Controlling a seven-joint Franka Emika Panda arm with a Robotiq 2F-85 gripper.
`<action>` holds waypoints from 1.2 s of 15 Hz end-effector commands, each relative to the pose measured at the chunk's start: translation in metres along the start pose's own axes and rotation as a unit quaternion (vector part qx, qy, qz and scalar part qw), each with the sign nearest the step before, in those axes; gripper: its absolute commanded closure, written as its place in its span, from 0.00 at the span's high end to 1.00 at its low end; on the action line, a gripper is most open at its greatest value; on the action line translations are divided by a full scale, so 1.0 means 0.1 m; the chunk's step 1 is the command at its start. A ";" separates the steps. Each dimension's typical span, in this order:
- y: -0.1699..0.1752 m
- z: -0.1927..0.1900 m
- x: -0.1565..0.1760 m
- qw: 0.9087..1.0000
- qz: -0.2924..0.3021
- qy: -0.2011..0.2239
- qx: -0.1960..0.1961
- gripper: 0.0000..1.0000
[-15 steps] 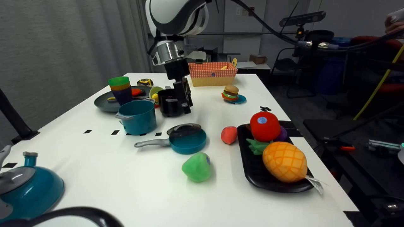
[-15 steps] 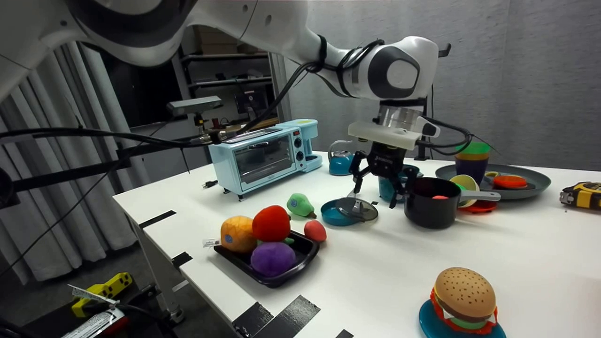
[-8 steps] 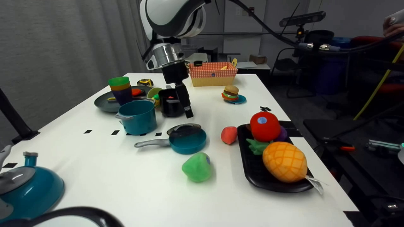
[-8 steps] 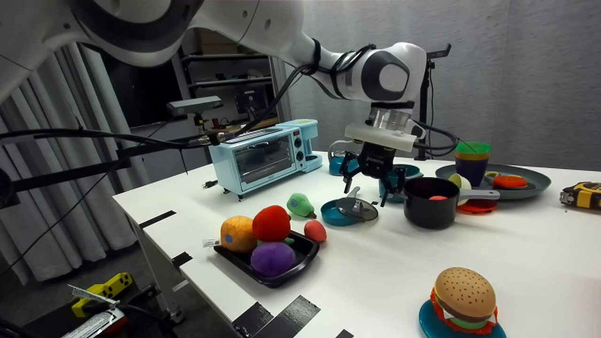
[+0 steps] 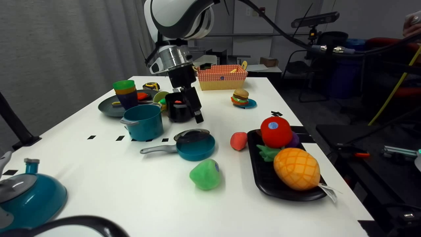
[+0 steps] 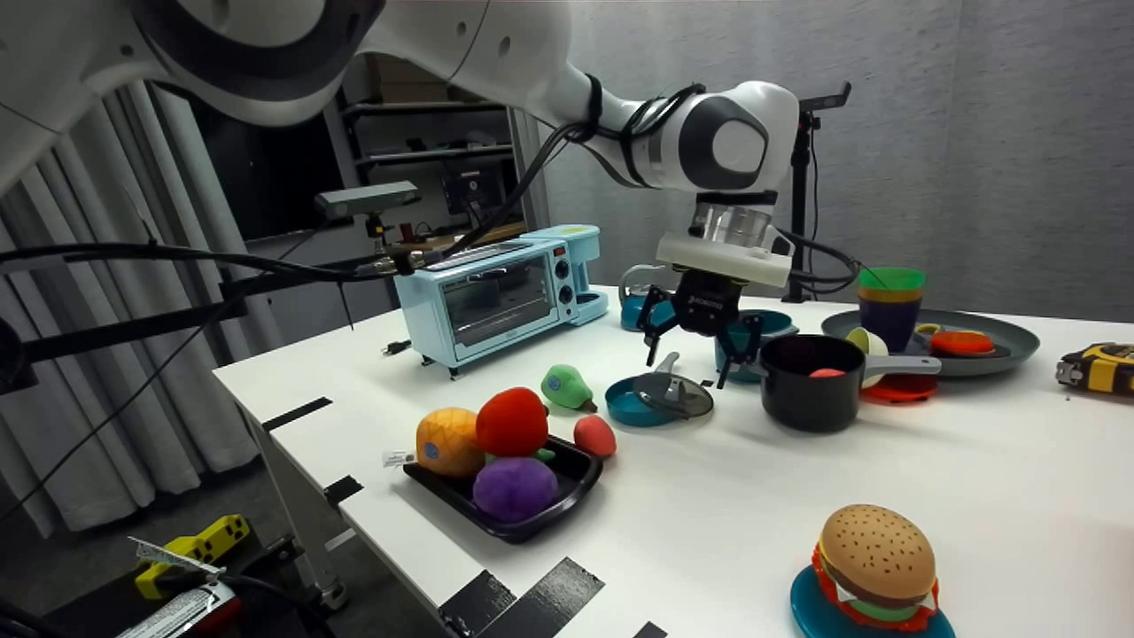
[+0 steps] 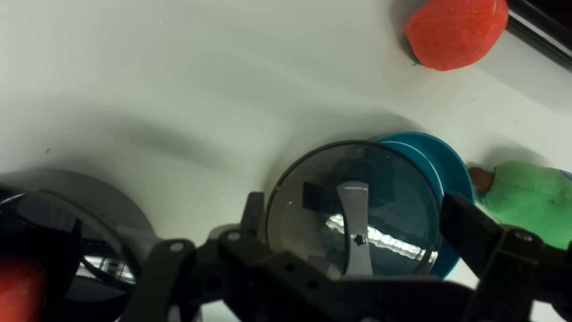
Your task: Take the black lid and put it on the blue pot
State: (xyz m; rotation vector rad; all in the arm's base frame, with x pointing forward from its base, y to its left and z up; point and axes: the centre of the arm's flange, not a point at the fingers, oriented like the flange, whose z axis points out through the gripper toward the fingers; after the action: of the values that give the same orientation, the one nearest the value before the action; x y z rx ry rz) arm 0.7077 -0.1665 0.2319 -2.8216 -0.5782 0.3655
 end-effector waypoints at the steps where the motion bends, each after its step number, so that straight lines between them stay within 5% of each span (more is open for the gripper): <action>1: -0.02 -0.01 0.16 0.999 -0.024 -0.019 -0.012 1.00; 10: -0.28 0.10 0.37 0.998 -0.048 -0.039 -0.029 1.00; 18: -0.03 0.01 0.22 0.999 -0.028 -0.024 -0.019 1.00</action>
State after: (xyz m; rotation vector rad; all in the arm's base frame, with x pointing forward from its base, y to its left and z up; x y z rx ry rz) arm 0.7158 -0.1427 0.2279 -2.8499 -0.6814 0.4071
